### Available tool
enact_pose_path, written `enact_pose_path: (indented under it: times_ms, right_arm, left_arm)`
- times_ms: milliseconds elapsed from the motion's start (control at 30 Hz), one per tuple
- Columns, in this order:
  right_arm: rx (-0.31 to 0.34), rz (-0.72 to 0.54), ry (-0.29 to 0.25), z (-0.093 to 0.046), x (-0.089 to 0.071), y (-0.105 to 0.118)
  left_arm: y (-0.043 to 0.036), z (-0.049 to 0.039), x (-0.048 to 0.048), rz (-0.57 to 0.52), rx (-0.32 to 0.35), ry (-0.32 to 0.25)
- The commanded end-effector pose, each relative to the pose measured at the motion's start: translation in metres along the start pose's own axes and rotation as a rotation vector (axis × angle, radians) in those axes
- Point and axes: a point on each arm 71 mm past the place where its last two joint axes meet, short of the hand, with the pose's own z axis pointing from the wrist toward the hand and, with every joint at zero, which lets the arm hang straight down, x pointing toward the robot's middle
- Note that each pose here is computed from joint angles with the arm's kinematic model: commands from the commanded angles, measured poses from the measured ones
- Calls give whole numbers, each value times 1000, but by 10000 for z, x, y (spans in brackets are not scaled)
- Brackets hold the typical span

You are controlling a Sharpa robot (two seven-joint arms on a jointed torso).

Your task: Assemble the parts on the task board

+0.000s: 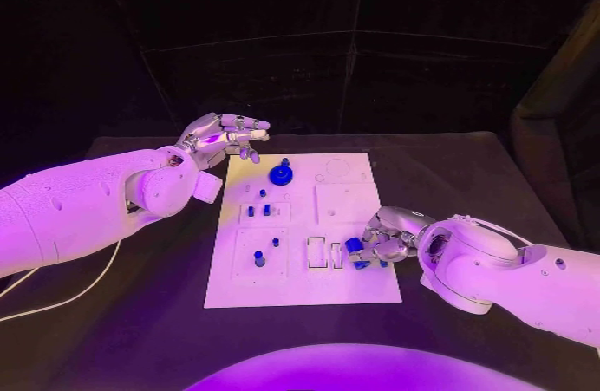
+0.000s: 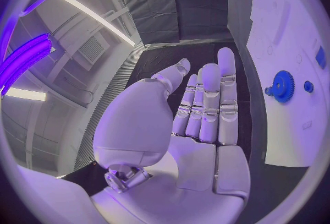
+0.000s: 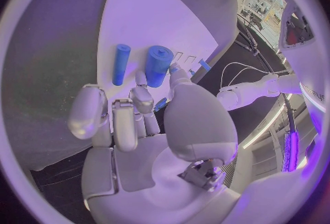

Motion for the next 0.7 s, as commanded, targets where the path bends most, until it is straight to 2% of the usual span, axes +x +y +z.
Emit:
enact_pose_path:
  times_ms: [33, 233, 367, 533, 700]
  right_arm:
    - [10, -41, 30, 19, 65, -17]
    - [17, -38, 20, 38, 74, -24]
    - [41, 34, 43, 13, 88, -45]
    - [59, 126, 57, -74, 87, -48]
    - [46, 211, 41, -164, 68, 9]
  left_arm:
    - [-15, -4, 7, -6, 9, 11]
    - [-15, -8, 4, -6, 8, 10]
    - [-15, -9, 3, -6, 8, 10]
    - [-13, -2, 7, -6, 7, 12]
    - [-11, 6, 14, -6, 6, 13]
